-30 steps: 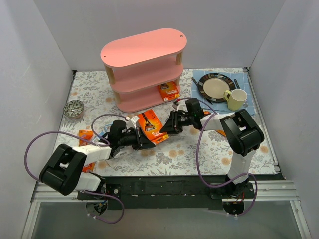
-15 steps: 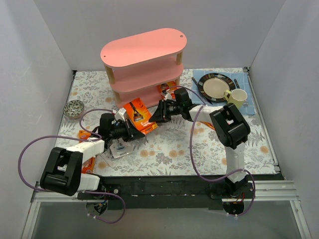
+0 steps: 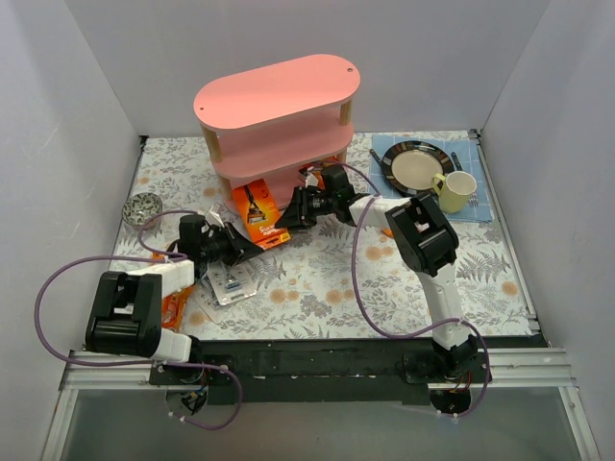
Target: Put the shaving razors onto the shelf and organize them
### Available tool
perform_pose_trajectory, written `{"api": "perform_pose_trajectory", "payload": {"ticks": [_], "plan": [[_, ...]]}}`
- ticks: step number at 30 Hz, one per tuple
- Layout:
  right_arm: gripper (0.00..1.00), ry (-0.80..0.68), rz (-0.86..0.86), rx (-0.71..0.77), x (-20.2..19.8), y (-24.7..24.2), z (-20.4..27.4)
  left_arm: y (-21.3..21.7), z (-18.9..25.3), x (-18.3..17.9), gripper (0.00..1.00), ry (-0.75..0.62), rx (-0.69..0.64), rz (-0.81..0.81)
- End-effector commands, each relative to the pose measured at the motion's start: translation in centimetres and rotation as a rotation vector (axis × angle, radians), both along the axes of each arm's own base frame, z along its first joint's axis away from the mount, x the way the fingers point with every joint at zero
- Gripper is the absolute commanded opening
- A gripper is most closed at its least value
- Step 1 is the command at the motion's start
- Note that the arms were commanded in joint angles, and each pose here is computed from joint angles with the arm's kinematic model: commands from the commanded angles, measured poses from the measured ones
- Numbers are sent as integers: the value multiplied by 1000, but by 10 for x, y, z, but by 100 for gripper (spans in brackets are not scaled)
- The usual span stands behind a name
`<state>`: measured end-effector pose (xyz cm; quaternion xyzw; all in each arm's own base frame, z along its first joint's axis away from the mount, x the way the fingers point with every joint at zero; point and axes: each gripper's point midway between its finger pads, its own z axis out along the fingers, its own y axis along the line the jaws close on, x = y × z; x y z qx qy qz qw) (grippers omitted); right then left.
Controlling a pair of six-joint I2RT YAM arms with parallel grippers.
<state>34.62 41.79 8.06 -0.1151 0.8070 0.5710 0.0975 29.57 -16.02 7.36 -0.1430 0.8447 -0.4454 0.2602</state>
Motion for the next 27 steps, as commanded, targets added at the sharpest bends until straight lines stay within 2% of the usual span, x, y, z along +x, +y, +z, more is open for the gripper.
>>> {"api": "perform_pose_trajectory", "payload": {"ticks": [1, 5, 10, 14, 20, 27], "plan": [[33, -88, -55, -40, 29, -2, -11, 18, 22, 31, 5, -117, 10, 77], [53, -101, -74, -51, 38, -1, -11, 22, 17, 35, 5, -111, 10, 100], [67, -104, -96, -60, 39, -19, -6, 31, 15, 47, 6, -98, 0, 140], [68, -100, -110, -53, 32, -39, 3, 40, 11, 56, 7, -89, -12, 152], [68, -106, -126, -46, 24, -53, 12, 27, 12, 36, 1, -75, -78, 62], [68, -105, -129, -41, 20, -56, 15, 20, 13, 15, 0, -51, -103, 11]]}}
